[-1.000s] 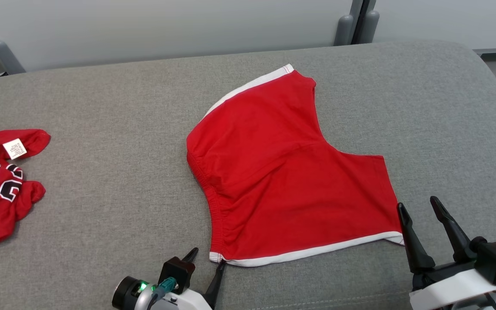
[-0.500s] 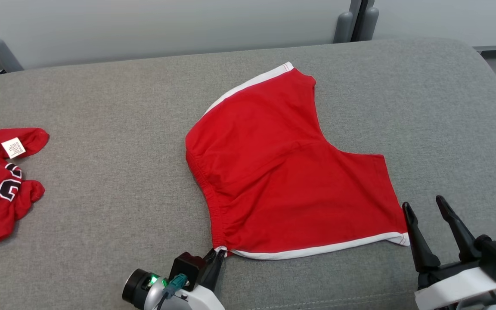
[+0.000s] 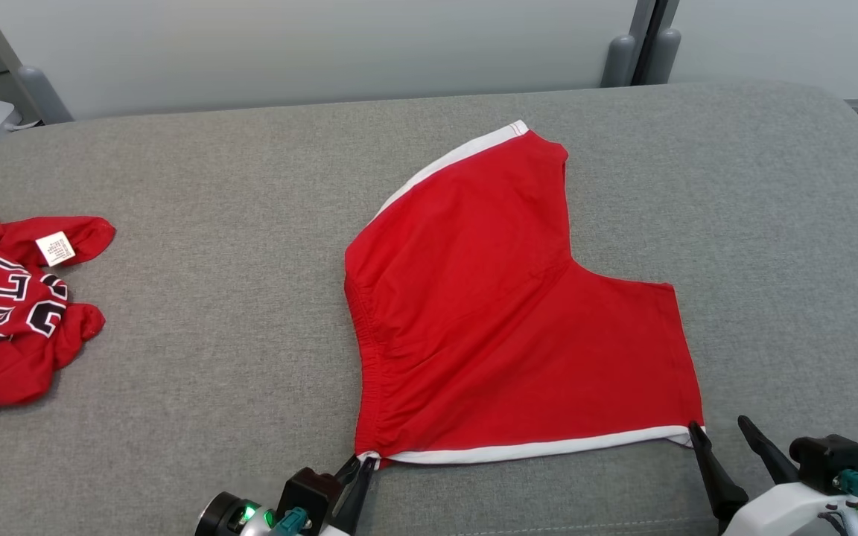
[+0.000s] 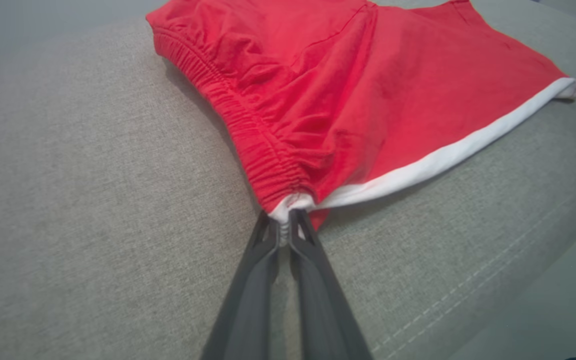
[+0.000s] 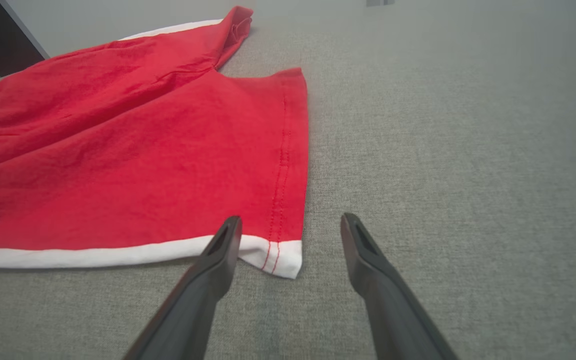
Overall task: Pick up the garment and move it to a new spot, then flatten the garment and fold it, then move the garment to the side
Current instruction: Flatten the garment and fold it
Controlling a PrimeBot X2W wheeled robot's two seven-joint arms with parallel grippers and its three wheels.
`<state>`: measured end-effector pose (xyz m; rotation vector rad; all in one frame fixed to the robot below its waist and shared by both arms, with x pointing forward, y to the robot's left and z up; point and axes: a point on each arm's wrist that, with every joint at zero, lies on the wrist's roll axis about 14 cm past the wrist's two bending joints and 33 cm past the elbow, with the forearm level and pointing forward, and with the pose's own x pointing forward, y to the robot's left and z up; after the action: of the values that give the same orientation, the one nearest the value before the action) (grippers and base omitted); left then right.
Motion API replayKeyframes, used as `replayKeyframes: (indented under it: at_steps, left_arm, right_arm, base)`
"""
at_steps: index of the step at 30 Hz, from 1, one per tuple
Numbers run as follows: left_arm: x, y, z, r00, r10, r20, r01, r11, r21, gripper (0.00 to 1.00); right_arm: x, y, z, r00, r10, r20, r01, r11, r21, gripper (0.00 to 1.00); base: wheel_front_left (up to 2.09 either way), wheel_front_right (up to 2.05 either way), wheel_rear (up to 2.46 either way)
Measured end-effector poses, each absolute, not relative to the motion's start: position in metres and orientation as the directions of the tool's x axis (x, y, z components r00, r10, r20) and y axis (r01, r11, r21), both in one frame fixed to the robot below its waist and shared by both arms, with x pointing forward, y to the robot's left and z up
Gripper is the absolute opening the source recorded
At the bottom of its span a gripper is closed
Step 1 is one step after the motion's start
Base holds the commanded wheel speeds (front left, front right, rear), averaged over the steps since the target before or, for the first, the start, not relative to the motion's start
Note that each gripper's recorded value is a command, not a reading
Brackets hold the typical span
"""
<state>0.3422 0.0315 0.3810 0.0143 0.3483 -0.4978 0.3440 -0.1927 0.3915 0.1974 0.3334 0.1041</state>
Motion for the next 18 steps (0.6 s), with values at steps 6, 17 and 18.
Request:
replayKeyframes:
  at_steps: [6,17,18]
  left_arm:
    - [0.341,0.036,0.382,0.829,-0.452,-0.328,0.457,0.887,-0.067,0.0]
    - [0.342,0.029,0.382,0.82,-0.474,-0.322,0.476,0.876,-0.079,0.0]
    - [0.343,0.029,0.383,0.821,-0.473,-0.32,0.476,0.876,-0.077,0.0]
  right_arm:
    - [0.346,-0.184,0.373,0.913,0.156,-0.378,-0.069,0.97,0.235,1.0]
    - [0.357,-0.159,0.36,0.878,0.226,-0.421,-0.133,0.962,0.239,0.0]
    - [0.358,-0.161,0.362,0.881,0.223,-0.417,-0.133,0.963,0.236,0.0]
  base:
    - [0.0,0.0,0.0]
    - [0.0,0.0,0.0]
    - [0.0,0.0,0.0]
